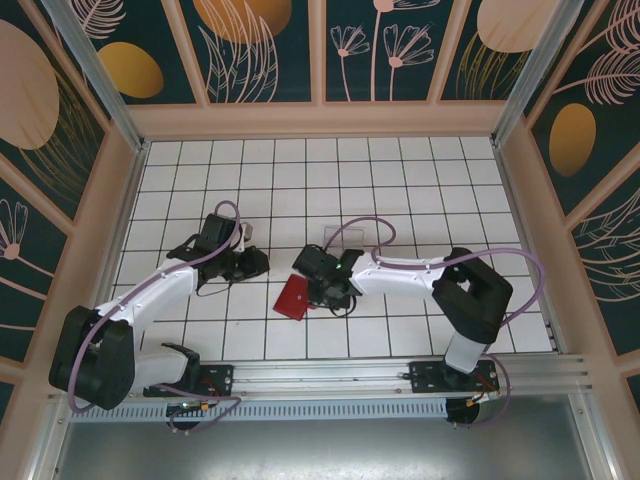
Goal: Take the credit cards out of the card holder
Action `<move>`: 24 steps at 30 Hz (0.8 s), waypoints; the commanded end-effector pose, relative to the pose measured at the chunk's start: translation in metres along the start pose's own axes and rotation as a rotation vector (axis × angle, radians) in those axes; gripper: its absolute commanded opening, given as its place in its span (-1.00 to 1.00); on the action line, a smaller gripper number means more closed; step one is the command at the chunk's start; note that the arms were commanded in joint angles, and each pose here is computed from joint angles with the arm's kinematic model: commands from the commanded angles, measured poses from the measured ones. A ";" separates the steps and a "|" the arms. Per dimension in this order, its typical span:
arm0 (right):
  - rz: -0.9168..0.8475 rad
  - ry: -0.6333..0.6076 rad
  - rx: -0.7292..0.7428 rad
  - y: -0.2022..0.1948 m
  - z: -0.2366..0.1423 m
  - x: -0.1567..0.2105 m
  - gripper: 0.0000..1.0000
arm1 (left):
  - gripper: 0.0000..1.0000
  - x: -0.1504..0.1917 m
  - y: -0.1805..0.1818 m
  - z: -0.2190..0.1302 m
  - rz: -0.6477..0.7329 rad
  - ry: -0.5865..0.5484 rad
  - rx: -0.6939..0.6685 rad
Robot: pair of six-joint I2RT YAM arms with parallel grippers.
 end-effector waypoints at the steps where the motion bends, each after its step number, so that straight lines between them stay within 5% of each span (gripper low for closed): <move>1: 0.017 0.002 -0.059 0.003 -0.006 -0.003 -0.52 | -0.56 0.000 -0.003 -0.001 0.010 0.023 0.007; 10: 0.004 -0.045 -0.105 0.006 -0.020 -0.013 -0.90 | -0.53 0.009 -0.019 0.011 0.068 0.075 -0.032; 17: -0.001 -0.124 -0.177 0.013 -0.044 -0.023 -1.00 | -0.47 0.020 -0.032 0.025 0.140 0.147 -0.107; 24: 0.009 -0.177 -0.236 0.016 -0.062 -0.031 -1.00 | 0.00 0.023 -0.052 0.031 0.177 0.171 -0.034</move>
Point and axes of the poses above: each hand's point on the last joint's axis, 136 mm out from that joint toward the fingers, its own z axis out along the fingers, its own y axis along the line the jaws close on, x = y × z, the point moved 4 cm from there along -z, back along the fingers, and after that the axes turned 7 degrees about z, right-handed, at the moved point
